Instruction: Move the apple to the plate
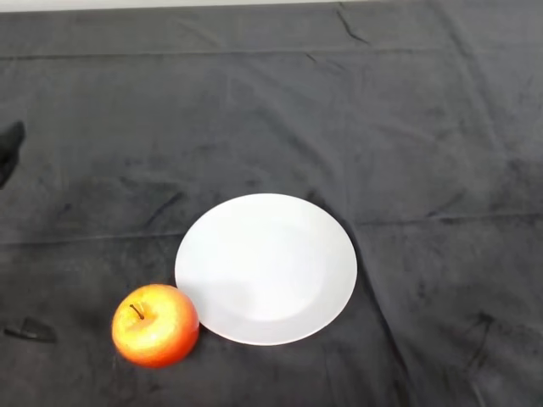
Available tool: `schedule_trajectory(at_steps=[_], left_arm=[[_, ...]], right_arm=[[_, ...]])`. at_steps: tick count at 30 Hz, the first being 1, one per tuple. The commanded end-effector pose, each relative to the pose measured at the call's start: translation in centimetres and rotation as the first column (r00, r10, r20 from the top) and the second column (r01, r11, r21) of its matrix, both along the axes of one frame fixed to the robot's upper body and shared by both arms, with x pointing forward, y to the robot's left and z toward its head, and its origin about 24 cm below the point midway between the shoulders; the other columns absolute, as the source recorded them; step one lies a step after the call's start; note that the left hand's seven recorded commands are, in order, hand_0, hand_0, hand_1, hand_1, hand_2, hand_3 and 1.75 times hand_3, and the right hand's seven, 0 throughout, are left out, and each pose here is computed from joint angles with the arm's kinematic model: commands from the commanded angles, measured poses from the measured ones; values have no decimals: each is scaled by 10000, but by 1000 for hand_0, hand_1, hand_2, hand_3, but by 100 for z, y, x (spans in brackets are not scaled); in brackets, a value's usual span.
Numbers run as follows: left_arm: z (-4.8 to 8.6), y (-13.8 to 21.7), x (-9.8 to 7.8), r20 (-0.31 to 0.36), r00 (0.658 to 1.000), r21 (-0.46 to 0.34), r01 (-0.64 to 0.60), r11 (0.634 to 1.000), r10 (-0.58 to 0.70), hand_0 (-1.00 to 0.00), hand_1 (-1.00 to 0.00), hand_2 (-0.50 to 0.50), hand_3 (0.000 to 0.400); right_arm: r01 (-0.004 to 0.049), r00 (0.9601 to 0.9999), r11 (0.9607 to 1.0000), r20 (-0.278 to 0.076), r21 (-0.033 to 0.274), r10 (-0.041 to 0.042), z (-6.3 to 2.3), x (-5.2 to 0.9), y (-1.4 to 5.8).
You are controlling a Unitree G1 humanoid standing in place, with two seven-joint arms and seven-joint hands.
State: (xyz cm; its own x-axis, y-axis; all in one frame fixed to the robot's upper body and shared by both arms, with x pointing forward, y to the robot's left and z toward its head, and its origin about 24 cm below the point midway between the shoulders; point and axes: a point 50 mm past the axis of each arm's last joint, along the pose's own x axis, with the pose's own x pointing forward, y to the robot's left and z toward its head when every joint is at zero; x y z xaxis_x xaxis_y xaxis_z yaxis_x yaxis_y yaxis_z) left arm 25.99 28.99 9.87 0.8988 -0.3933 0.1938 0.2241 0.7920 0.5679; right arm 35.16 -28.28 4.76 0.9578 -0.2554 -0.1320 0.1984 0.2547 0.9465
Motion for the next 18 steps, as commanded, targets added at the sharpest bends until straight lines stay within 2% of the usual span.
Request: schedule_trajectory(at_steps=[1, 18], left_arm=[[-17, -13, -83, -441, 9984, 474, 372, 9982, -352, 0, 0, 0, 0], [-26, -278, -115, -920, 9873, 1063, 1392, 9845, -1297, 0, 0, 0, 0]], right_arm=[[349, 9978, 9993, 568, -93, -343, 159, 36, -99], [346, 9979, 9993, 557, -117, -339, 159, 35, -98]])
